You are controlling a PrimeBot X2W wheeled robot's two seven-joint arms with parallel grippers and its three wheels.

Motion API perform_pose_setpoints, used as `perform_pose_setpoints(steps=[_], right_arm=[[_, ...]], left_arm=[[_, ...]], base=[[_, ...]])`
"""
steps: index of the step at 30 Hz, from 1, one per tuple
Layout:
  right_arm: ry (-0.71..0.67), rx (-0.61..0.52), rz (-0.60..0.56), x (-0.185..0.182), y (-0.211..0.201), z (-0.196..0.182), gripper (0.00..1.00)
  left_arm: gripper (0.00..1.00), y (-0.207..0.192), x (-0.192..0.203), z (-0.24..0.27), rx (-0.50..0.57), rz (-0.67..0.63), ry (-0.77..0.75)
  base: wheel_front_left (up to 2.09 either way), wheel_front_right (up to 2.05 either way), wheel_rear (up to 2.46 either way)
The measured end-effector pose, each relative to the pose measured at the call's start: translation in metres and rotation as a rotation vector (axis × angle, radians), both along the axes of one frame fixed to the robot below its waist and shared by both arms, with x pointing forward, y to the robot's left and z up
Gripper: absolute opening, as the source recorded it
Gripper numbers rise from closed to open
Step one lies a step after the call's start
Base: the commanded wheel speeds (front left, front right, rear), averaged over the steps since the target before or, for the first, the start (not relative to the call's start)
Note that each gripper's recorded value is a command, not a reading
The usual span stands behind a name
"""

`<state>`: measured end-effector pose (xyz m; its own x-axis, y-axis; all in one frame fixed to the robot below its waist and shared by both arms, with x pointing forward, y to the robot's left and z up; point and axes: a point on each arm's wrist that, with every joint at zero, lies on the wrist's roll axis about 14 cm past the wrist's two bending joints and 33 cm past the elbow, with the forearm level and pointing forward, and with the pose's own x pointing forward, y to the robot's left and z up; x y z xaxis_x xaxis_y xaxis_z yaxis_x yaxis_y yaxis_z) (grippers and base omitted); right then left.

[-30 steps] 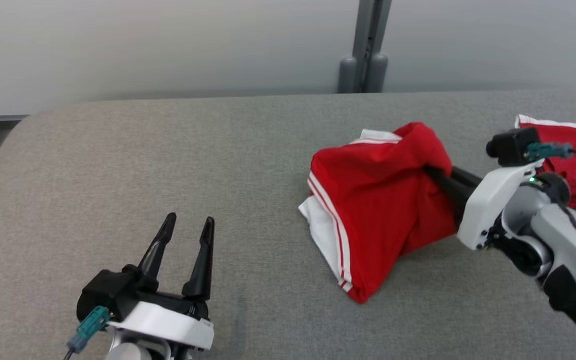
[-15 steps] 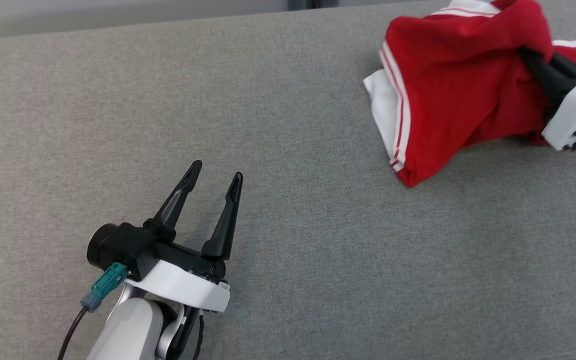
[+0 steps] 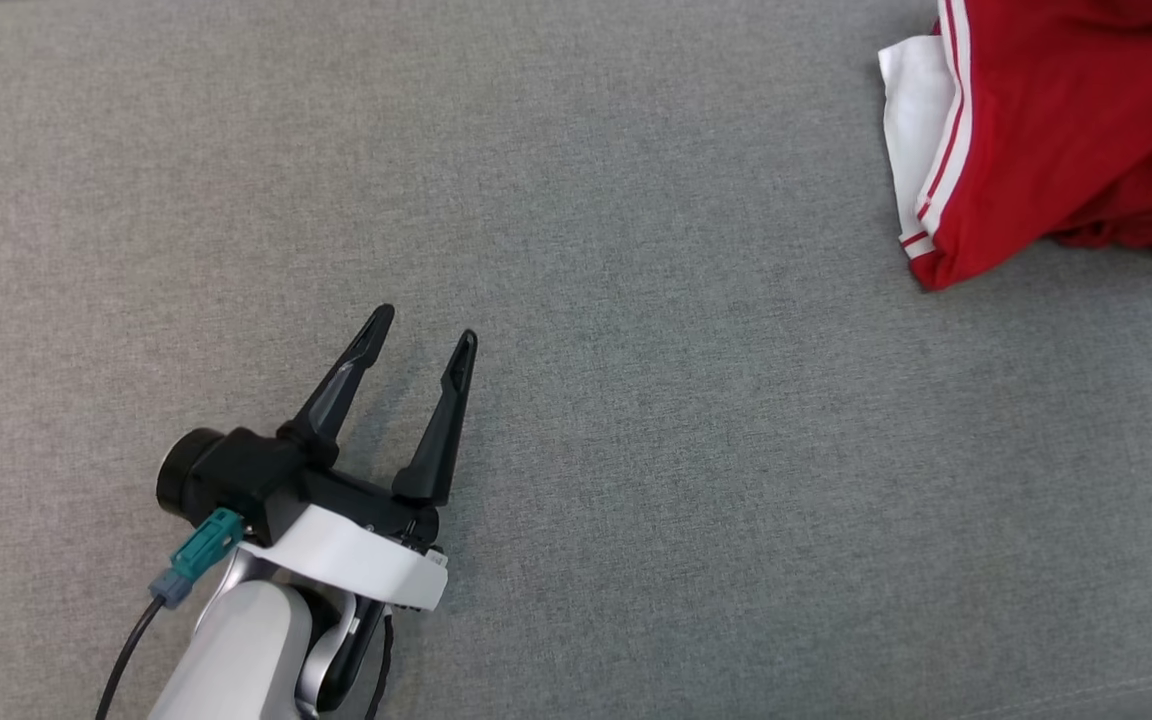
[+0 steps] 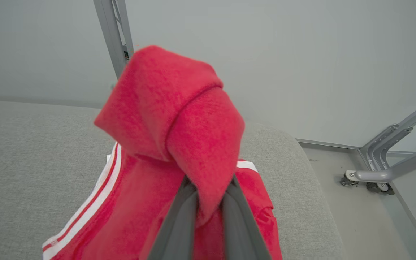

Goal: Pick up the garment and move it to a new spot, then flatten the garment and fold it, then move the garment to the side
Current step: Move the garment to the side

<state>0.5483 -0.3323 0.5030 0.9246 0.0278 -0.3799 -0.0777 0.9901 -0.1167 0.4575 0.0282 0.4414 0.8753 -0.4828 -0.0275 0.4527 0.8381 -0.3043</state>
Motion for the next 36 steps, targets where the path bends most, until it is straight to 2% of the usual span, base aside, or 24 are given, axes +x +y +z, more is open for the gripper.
perform_pose_setpoints(steps=[5, 6, 7, 8, 9, 15, 22, 26, 27, 29, 36], right_arm=[[0.020, -0.060, -0.052, 0.014, -0.009, -0.012, 0.00], [0.020, -0.076, -0.057, 0.017, -0.009, -0.014, 0.05], [0.015, -0.090, -0.066, 0.021, -0.011, -0.015, 0.34], [0.002, -0.097, -0.080, 0.025, -0.013, -0.014, 0.95], [-0.009, -0.101, -0.093, 0.028, -0.014, -0.014, 1.00], [-0.039, -0.135, -0.076, 0.036, 0.001, -0.013, 1.00], [-0.150, -0.152, -0.037, 0.030, 0.015, 0.024, 1.00], [-0.233, -0.096, 0.030, 0.022, 0.043, 0.049, 1.00], [-0.305, -0.053, 0.069, 0.017, 0.058, 0.072, 1.00], [-0.372, -0.011, 0.094, 0.008, 0.067, 0.093, 1.00], [-0.473, 0.125, 0.138, -0.044, 0.091, 0.100, 1.00]], left_arm=[[1.00, -0.002, 0.004, -0.003, -0.002, -0.005, 0.005], [1.00, -0.001, 0.003, -0.004, -0.002, -0.003, 0.009], [1.00, 0.001, 0.003, -0.006, 0.000, 0.002, 0.014], [1.00, 0.003, 0.003, -0.008, 0.001, 0.008, 0.019], [1.00, 0.005, 0.003, -0.009, 0.004, 0.013, 0.021], [1.00, 0.016, 0.002, -0.006, 0.007, 0.046, 0.020], [1.00, 0.021, -0.006, 0.010, -0.011, 0.078, -0.008], [1.00, 0.033, -0.010, 0.027, -0.017, 0.121, -0.042], [1.00, 0.043, -0.013, 0.036, -0.014, 0.153, -0.064], [1.00, 0.055, -0.016, 0.045, -0.008, 0.187, -0.087], [1.00, 0.102, -0.035, 0.080, 0.000, 0.333, -0.167]], base=[[0.00, 0.00, 0.00], [0.00, 0.00, 0.00], [0.00, 0.00, 0.00], [0.00, 0.00, 0.00], [0.00, 0.00, 0.00], [0.00, 0.00, 0.00], [0.00, 0.00, 0.00], [0.00, 0.00, 0.00], [0.00, 0.00, 0.00], [0.00, 0.00, 0.00], [0.00, 0.00, 0.00]])
